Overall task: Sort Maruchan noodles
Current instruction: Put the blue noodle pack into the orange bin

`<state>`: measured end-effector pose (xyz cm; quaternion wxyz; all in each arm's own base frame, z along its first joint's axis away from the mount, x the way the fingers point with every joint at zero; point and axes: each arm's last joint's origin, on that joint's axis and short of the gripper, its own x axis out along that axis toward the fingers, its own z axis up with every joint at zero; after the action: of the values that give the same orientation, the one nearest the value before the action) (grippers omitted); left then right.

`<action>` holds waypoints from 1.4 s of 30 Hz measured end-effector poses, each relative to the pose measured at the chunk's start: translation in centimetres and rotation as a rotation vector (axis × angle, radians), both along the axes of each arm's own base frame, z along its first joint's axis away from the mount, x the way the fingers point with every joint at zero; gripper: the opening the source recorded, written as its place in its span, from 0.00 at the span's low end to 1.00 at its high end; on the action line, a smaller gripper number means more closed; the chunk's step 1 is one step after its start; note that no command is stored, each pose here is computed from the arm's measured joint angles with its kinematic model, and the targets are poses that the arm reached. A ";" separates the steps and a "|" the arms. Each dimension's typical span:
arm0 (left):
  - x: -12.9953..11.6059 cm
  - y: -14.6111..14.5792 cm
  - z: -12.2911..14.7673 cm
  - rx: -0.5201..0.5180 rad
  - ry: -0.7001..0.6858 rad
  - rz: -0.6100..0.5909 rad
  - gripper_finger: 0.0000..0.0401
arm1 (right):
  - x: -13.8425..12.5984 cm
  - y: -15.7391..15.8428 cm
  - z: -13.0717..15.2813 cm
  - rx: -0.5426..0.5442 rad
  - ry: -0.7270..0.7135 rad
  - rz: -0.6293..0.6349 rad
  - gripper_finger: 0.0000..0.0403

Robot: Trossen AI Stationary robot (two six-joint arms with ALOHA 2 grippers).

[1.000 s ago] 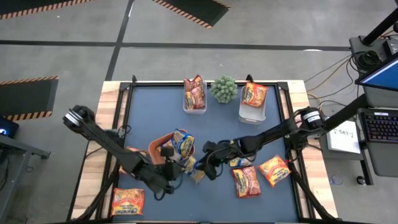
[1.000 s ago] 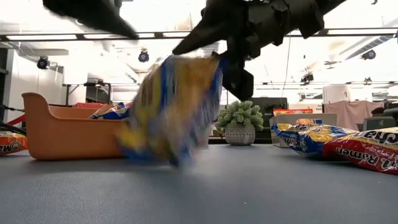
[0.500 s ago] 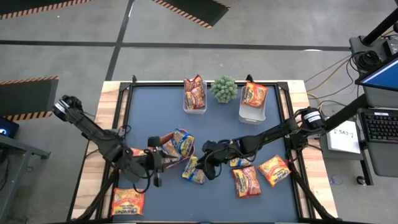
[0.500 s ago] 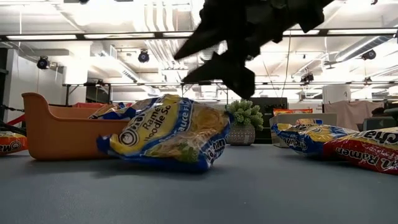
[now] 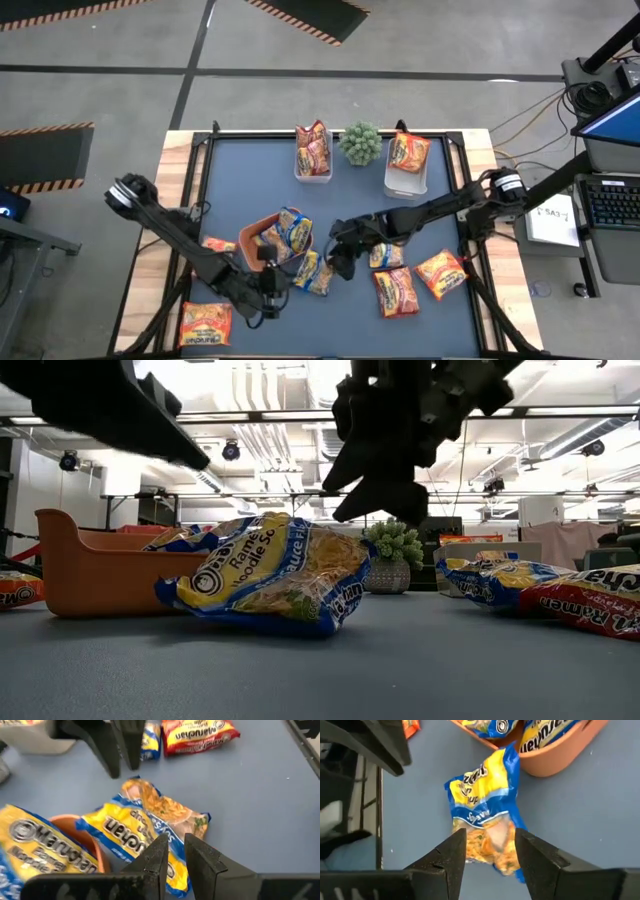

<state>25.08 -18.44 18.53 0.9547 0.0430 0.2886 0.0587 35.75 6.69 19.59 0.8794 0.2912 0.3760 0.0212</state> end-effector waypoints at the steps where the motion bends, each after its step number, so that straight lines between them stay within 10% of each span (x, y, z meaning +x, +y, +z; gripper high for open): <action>1: 0.1 -0.1 -0.3 -0.007 0.002 0.004 0.12 | 0.1 -0.3 0.0 -0.011 -0.005 0.019 0.41; 21: 0.1 0.0 -0.4 -0.046 0.009 0.025 0.12 | 1.9 -1.1 -3.2 -0.175 -0.102 0.253 0.81; 34: 0.0 0.1 -0.5 -0.027 0.004 0.042 0.12 | 3.4 -0.6 -6.2 -0.065 -0.153 0.297 0.80; 42: 0.1 0.1 -0.4 -0.026 -0.002 0.042 0.12 | 3.4 -0.6 -6.2 -0.027 -0.134 0.276 0.50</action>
<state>25.14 -18.34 18.11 0.9539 0.0243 0.2894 0.0750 39.16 6.11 13.35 0.8951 0.2231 0.3532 0.1560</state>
